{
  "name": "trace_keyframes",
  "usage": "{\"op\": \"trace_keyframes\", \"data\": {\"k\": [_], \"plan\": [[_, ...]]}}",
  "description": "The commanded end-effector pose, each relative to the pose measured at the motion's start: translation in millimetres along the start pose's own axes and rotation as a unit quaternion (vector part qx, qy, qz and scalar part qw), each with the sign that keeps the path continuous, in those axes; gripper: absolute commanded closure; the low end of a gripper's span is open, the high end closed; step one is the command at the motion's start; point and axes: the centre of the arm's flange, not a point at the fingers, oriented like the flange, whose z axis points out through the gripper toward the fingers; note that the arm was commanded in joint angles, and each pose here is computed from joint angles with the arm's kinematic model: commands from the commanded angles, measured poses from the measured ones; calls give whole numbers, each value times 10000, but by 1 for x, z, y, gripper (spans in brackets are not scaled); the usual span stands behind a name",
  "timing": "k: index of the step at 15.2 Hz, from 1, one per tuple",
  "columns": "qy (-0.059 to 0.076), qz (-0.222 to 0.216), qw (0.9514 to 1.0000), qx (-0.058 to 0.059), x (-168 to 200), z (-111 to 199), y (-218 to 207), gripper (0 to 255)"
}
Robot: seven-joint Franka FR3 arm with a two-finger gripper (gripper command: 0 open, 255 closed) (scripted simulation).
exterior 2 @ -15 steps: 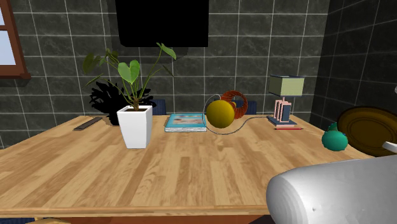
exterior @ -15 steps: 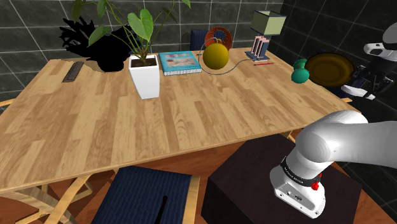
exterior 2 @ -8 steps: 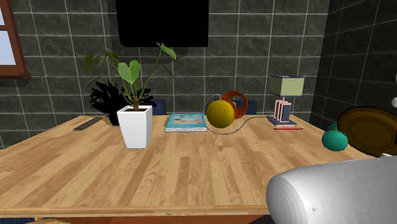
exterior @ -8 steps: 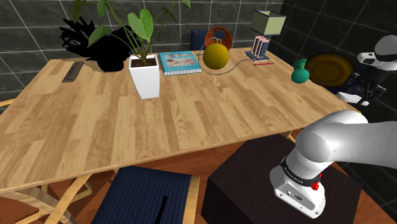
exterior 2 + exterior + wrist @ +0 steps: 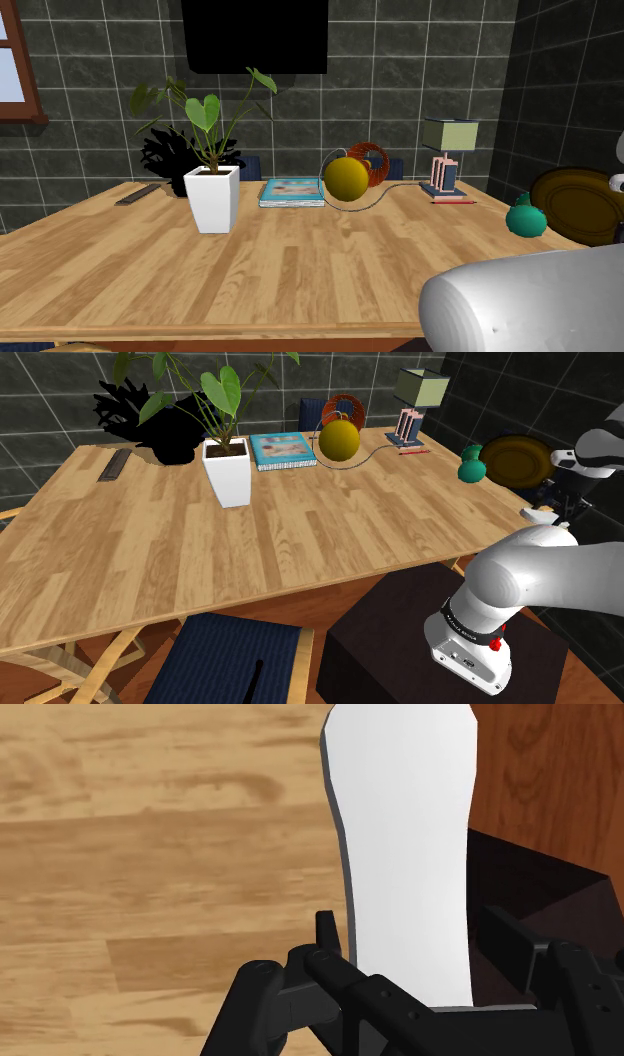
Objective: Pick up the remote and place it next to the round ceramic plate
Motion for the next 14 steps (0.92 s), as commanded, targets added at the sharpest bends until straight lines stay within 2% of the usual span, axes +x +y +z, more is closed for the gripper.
{"op": "trace_keyframes", "data": {"k": [1,7,14], "plan": [[-3,0,10000,-2,0,9,1,255],[-3,0,10000,-2,1,41,0,255],[-3,0,10000,-2,1,43,0,255]]}}
